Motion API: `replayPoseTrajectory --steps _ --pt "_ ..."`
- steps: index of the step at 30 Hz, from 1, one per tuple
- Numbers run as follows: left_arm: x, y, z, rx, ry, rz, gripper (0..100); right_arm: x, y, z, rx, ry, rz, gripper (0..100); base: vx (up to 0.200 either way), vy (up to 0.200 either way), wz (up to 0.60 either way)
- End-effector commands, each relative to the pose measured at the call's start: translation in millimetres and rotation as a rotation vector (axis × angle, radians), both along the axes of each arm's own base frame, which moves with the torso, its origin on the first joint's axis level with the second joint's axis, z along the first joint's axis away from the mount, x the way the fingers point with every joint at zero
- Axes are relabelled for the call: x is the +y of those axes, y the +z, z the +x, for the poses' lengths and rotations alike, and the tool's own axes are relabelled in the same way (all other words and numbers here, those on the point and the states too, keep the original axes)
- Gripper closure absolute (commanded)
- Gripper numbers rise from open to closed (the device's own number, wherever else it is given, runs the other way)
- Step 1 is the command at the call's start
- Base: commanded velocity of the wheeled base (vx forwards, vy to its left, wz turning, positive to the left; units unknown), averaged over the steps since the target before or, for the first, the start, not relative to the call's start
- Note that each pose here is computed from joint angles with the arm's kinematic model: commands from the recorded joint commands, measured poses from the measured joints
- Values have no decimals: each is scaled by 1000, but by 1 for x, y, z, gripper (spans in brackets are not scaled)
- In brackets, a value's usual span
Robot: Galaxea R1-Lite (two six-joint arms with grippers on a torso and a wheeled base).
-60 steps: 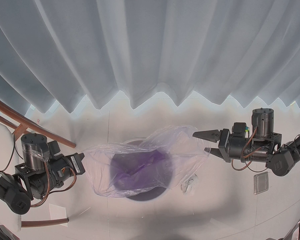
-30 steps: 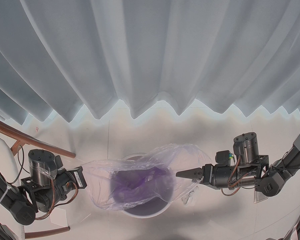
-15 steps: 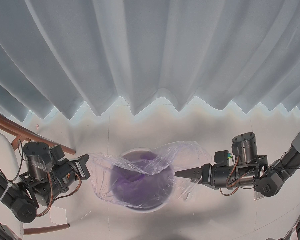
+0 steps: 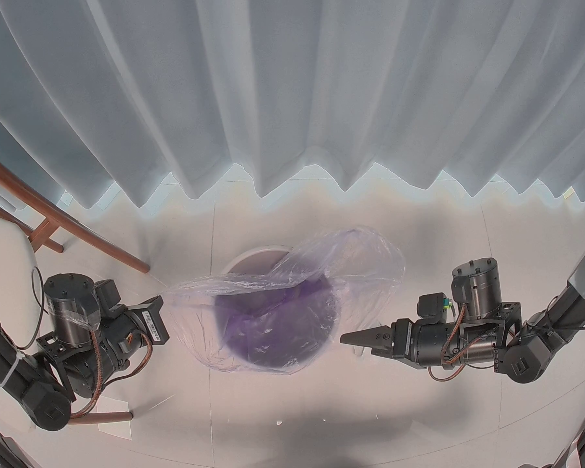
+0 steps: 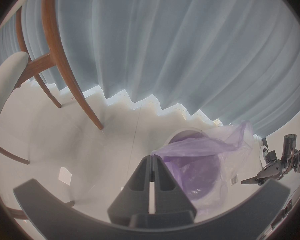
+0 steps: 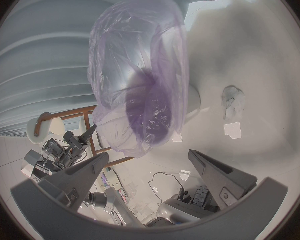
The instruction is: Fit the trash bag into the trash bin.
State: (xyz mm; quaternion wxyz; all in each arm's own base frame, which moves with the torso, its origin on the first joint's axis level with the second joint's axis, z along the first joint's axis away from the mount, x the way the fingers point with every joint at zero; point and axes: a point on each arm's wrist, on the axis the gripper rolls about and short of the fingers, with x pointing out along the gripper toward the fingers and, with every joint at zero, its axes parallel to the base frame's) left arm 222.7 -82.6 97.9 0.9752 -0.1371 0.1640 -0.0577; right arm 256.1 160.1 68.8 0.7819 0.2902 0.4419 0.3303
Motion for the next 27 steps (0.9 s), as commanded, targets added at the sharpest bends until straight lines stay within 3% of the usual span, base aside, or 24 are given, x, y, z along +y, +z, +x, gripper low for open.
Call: replayPoseTrajectory --steps 1,5,10,12,14,18,24,27 --pt "0 -1 1 3 3 1 100 1 1 0 -6 1 4 0 0 0 0" --pt "0 -1 2 2 6 1 100 6 3 -2 -8 11 24 0 0 0 0" --pt "-4 2 12 -23 18 -13 100 20 14 -8 1 4 129 0 0 0 0" --pt "-5 5 16 -39 61 -34 100 24 36 -14 23 -26 257 0 0 0 0" --pt "-6 6 15 -39 65 -37 100 26 47 -19 56 -32 311 0 0 0 0" --pt "-5 2 12 -24 76 -15 100 35 45 -21 46 -30 304 0 0 0 0" --pt "-11 -6 1 8 44 30 100 45 44 -9 -13 -136 285 0 0 0 0" --pt "-17 -7 -3 13 12 26 100 58 26 13 -94 -152 193 0 0 0 0"
